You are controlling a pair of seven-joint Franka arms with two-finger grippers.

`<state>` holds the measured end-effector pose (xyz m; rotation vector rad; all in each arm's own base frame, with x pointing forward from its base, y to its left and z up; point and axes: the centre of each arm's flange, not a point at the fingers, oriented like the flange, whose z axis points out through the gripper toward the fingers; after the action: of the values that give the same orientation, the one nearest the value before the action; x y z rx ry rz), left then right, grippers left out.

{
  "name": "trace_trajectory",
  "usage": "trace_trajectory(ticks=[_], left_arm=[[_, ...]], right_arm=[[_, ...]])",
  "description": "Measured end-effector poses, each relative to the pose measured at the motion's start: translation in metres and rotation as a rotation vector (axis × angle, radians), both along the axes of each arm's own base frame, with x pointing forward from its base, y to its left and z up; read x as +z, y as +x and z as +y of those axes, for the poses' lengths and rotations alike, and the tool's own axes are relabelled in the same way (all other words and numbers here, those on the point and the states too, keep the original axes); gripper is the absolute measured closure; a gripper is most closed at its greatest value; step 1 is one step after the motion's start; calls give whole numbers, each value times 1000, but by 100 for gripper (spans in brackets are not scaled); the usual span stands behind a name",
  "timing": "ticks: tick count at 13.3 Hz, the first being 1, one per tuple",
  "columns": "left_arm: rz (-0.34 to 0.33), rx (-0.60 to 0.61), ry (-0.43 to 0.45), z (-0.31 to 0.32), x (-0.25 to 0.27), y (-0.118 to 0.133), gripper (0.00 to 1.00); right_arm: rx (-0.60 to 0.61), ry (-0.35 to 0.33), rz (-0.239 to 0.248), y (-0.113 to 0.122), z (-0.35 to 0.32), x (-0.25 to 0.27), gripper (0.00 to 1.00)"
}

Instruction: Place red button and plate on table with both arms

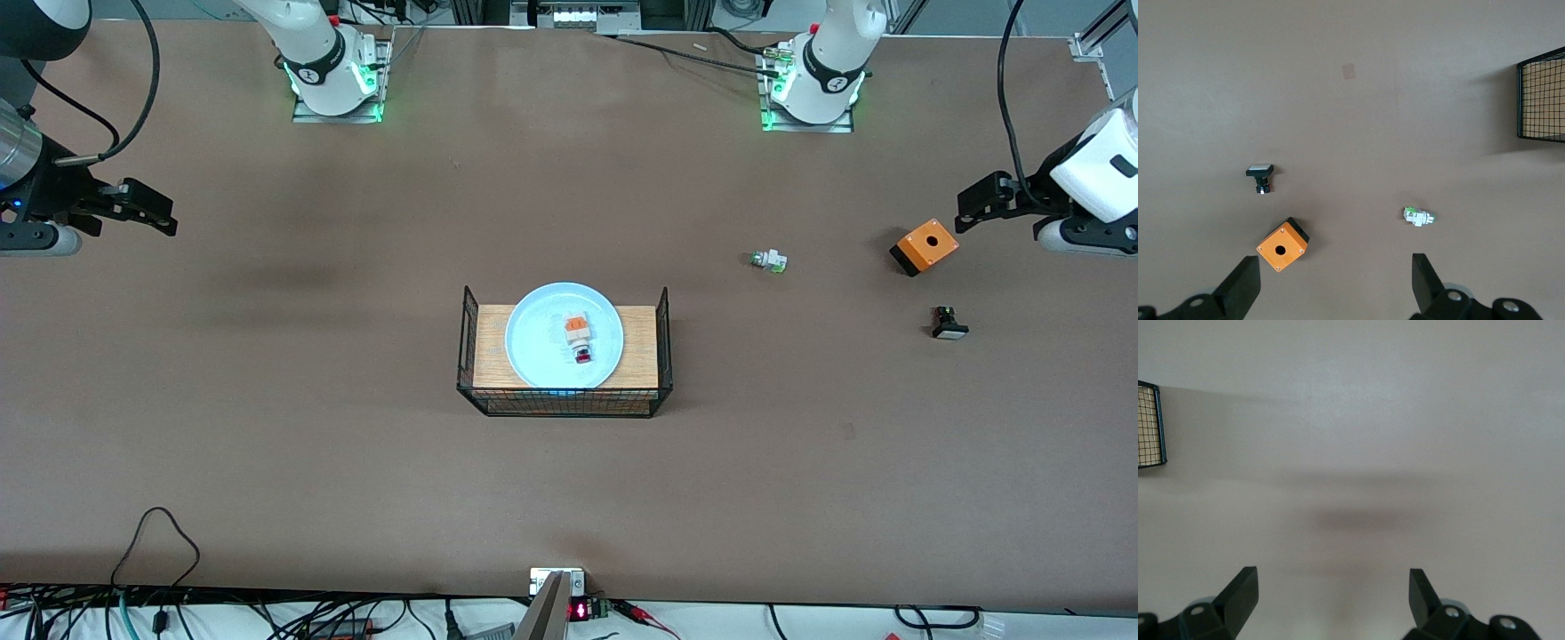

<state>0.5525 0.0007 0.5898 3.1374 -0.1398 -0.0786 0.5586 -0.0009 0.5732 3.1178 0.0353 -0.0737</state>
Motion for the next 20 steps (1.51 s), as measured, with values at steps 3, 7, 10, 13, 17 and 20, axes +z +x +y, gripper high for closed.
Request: trace_trajectory(ticks=[3,7,10,13,17,20], left_arm=[[-1,2,-2,1,0,0,0],[8,4,-3,0,0,-1,0],[42,-3,-31,-22,-5,-4,0],[71,31,-91,-86,-14,-5,0],[43,167,-152,-191,-21,-11,0],[0,238,-205,-275,-38,-18,0]], right_arm=[[0,0,-1,0,0,0,0],[0,0,-3,0,0,0,0],[0,0,-3,0,0,0,0],[1,0,-4,0,0,0,0],[1,0,-7,1,0,1,0],[0,0,-15,2,0,1,0]])
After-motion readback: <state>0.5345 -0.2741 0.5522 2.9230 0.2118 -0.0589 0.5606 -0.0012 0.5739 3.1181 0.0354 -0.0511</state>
